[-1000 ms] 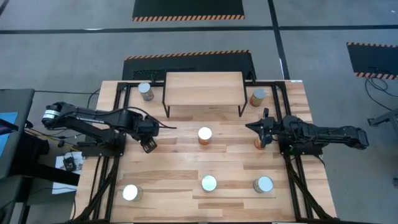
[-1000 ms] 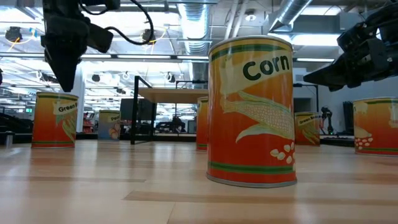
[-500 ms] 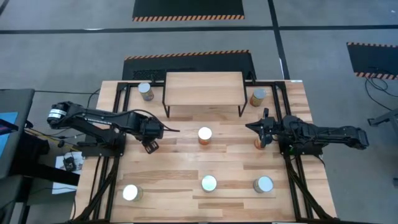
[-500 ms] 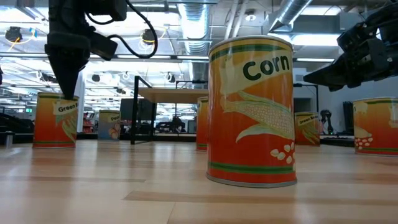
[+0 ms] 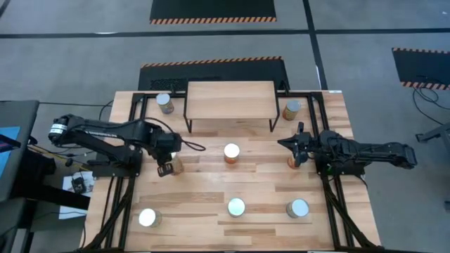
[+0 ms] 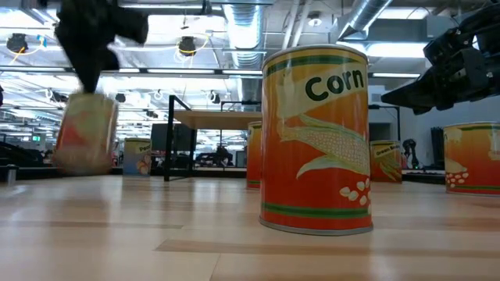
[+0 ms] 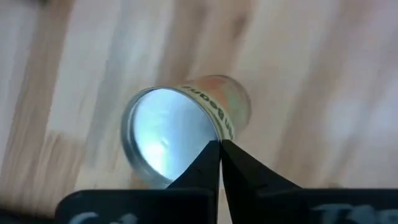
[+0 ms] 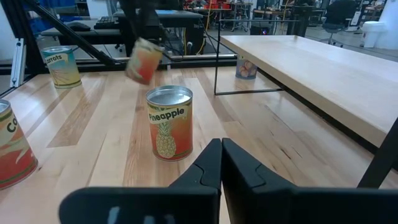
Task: Pick and place cans onto a shelf
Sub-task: Put the bottom canned green beans on the shelf
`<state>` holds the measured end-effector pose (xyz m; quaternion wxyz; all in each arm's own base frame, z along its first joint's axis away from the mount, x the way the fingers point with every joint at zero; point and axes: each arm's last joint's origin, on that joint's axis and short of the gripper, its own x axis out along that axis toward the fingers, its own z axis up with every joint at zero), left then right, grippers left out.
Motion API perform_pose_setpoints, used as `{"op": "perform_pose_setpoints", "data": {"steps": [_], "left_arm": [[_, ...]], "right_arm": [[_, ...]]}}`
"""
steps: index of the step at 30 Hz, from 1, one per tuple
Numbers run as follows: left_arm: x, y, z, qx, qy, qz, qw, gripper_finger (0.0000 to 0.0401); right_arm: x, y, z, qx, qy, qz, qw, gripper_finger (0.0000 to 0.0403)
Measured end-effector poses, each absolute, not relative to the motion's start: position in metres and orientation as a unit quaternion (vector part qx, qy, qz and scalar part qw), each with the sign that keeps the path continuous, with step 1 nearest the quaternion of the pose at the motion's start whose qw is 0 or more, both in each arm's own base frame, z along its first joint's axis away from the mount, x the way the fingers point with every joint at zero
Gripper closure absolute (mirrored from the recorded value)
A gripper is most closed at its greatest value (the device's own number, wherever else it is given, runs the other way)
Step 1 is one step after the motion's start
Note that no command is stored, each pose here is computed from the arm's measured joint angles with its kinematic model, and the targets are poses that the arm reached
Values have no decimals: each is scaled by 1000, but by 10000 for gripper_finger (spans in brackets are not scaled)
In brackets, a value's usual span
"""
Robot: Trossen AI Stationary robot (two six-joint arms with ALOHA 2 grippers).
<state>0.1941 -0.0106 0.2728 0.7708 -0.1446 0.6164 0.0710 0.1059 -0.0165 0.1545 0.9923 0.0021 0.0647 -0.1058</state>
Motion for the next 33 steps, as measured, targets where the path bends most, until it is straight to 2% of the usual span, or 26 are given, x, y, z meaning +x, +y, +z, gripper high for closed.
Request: {"op": "perform_pose_setpoints", "data": {"steps": [6,11,16,22,27,33], "left_arm": [[220,2,330,-104,521,5,847,401],[254,29,366,1,474,-32,880,401],[284,65,394,98,484,-41,869,401],[310,121,409,181,525,14,832,401],[316,168,407,192,539,40,819,401],[299,204,404,192,562,76,801,401]], "right_arm": [[106,-17,154,2,65,-106,992,374],[106,-17,155,2,64,-106,992,375],[106,-17,155,2,64,-106,992,375],[106,-17,155,2,64,-106,992,375],[106,-16,155,2,64,-106,992,375],[106,-16,155,2,64,-106,992,374]]}}
